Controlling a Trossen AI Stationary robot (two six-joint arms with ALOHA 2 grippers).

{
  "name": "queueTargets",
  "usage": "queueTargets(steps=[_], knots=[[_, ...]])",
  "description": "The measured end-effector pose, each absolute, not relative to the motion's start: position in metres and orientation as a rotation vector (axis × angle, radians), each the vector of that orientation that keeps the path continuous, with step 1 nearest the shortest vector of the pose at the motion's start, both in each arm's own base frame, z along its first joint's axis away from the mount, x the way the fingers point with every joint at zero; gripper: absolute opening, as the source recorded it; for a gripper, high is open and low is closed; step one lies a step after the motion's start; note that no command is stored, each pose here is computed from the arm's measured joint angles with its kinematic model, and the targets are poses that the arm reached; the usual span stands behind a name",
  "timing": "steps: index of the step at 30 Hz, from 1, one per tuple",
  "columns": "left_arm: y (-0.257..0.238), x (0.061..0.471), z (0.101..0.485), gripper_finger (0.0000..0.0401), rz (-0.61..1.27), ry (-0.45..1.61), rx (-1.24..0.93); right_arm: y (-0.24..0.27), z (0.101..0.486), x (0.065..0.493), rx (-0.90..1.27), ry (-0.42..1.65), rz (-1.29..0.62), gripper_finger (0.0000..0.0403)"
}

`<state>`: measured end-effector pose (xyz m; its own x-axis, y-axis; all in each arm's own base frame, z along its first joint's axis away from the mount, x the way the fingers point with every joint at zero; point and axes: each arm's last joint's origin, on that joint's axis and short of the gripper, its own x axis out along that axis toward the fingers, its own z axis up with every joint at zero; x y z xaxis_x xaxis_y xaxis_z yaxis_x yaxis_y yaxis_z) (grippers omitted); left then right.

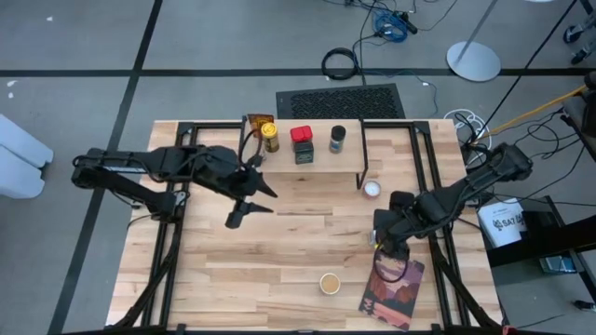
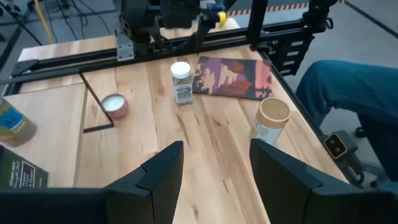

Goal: Shelf spices
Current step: Put the white spice bottle on the shelf

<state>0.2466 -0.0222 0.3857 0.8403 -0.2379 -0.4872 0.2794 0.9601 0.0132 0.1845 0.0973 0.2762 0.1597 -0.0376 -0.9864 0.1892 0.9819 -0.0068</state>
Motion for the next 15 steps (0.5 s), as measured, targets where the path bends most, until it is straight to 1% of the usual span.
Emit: queueTargets(steps=[4, 10, 15], knots=[[-0.027, 0.246, 0.386, 0.0195, -0.277, 0.504, 0.094, 0.094, 0.26, 0.182, 0.146, 1.372, -0.132, 0.0353], [-0.031, 0.246, 0.386, 0.0195, -0.281, 0.504, 0.103, 0.086, 0.24, 0.185, 0.171, 1.376, -0.137, 0.0353], [-0.031, 0.246, 0.386, 0.0195, -0.279, 0.496, 0.105, 0.081, 0.232, 0.19, 0.207, 1.368, -0.114, 0.0353]])
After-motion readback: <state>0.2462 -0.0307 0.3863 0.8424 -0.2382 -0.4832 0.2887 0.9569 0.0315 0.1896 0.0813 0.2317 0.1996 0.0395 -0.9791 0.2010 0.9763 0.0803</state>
